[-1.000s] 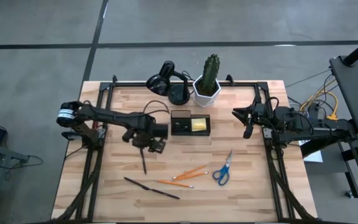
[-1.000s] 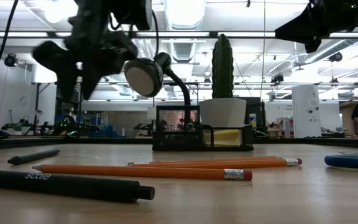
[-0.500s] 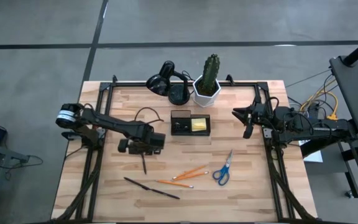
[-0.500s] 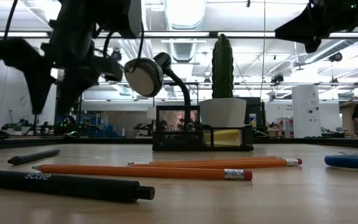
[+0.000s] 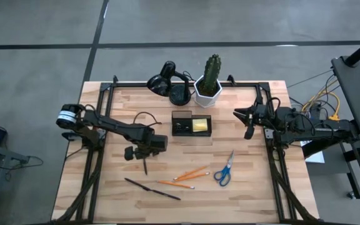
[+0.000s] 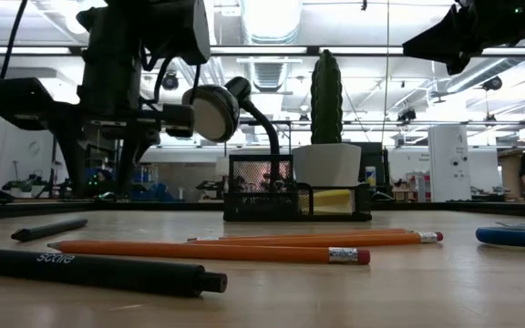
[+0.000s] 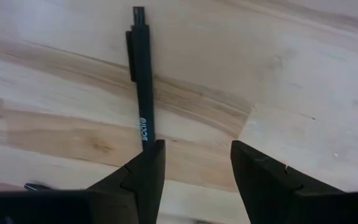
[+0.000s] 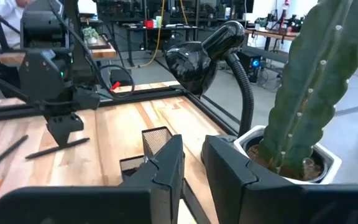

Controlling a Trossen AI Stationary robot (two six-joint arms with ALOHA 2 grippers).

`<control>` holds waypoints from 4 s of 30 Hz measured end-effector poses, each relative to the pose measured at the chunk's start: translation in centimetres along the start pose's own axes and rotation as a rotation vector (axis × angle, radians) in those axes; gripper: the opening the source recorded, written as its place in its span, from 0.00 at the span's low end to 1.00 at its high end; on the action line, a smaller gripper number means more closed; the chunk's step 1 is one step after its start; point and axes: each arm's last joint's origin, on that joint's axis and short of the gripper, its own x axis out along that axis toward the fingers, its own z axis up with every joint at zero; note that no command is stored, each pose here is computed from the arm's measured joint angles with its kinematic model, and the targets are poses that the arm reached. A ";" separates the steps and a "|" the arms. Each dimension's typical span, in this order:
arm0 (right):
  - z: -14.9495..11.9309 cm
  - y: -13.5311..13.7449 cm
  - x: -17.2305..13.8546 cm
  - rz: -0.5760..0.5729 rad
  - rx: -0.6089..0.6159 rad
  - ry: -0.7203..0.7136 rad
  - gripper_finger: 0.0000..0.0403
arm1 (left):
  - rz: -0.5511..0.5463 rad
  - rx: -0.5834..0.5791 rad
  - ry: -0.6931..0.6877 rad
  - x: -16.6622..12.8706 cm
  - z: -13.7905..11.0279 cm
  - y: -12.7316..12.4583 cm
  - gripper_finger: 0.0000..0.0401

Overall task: Pick and place office supplies into organizer
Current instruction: Put the top black pen into the black desk organizer

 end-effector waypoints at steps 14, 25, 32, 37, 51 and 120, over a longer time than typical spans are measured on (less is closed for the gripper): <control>0.0 0.0 0.0 0.000 0.011 -0.004 0.14 | 0.035 0.015 -0.009 2.6 0.9 1.7 0.42; 0.1 0.0 0.0 0.000 0.033 -0.009 0.14 | 0.032 0.022 0.014 3.6 1.3 2.4 0.42; 0.1 0.0 0.0 0.000 0.034 -0.010 0.14 | 0.033 0.022 0.015 3.6 1.3 2.4 0.42; 0.1 0.0 0.0 0.000 0.035 -0.011 0.14 | 0.037 0.026 0.015 3.7 1.3 2.5 0.42; 0.4 0.0 0.0 0.002 0.043 -0.036 0.14 | 0.057 0.050 0.036 4.0 1.4 2.8 0.26; 0.6 0.0 -0.1 0.003 0.052 -0.055 0.14 | -0.631 0.746 -0.105 0.5 -0.2 -2.0 0.03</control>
